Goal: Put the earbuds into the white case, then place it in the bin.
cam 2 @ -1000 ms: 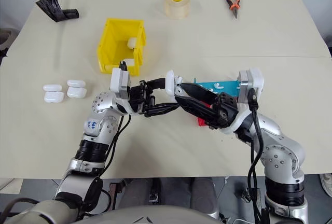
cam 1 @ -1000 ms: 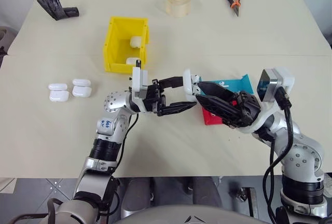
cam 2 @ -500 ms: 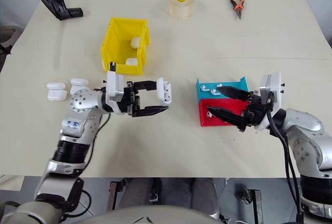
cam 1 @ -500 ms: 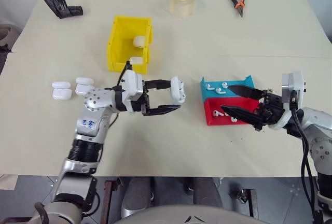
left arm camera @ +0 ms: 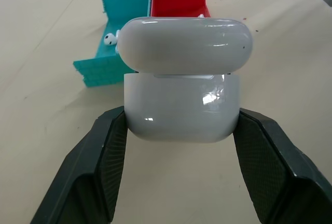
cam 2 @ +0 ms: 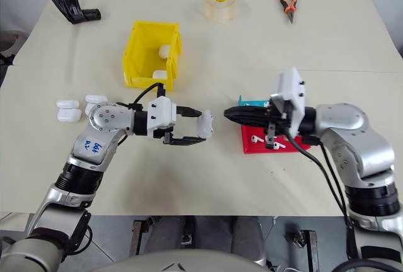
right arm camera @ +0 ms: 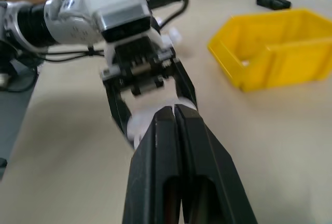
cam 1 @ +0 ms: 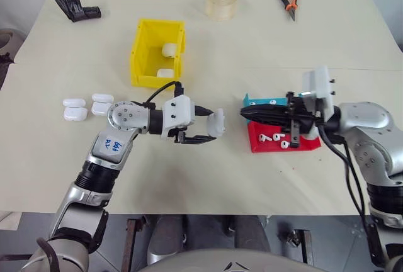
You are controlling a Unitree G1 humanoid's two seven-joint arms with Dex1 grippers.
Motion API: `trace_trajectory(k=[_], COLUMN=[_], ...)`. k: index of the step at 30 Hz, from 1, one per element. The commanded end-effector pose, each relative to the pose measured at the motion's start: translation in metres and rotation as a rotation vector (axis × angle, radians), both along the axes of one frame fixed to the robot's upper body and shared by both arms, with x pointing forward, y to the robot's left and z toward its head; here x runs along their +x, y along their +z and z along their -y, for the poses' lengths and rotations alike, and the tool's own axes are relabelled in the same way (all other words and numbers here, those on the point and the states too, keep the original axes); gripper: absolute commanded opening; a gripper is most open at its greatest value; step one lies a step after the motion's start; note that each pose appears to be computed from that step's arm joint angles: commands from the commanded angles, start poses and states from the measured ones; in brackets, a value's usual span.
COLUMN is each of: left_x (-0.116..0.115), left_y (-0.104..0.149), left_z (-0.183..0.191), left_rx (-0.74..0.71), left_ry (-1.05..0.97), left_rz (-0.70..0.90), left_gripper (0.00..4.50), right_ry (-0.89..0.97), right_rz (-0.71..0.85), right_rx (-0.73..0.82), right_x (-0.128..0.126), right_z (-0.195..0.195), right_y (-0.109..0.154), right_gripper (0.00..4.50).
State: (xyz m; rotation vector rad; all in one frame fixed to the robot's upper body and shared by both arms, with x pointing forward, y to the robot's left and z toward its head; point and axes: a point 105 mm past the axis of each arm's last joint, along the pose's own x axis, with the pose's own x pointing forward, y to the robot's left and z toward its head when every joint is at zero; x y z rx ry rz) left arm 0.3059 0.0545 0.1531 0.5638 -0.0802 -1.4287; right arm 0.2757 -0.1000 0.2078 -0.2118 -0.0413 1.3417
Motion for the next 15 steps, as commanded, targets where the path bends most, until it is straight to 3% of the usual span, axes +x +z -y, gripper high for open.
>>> trace_trajectory(k=[1,8,15], left_x=[-0.005,-0.006,-0.004], left_y=[0.012,0.014,0.024], left_z=[0.011,0.017,0.010], left_rx=[-0.005,-0.017,-0.094], left_ry=[-0.037,-0.047,-0.007], left_rz=[0.047,0.053,0.049], left_gripper=[2.73,2.73,2.73], right_ry=[0.046,0.035,-0.056], right_rz=[0.038,0.020,-0.024], right_rx=[0.008,-0.025,-0.054], right_x=[-0.006,0.000,0.009], right_z=[-0.023,-0.040,0.003], right_y=[0.011,0.001,-0.014], right_gripper=[0.05,0.05,0.05])
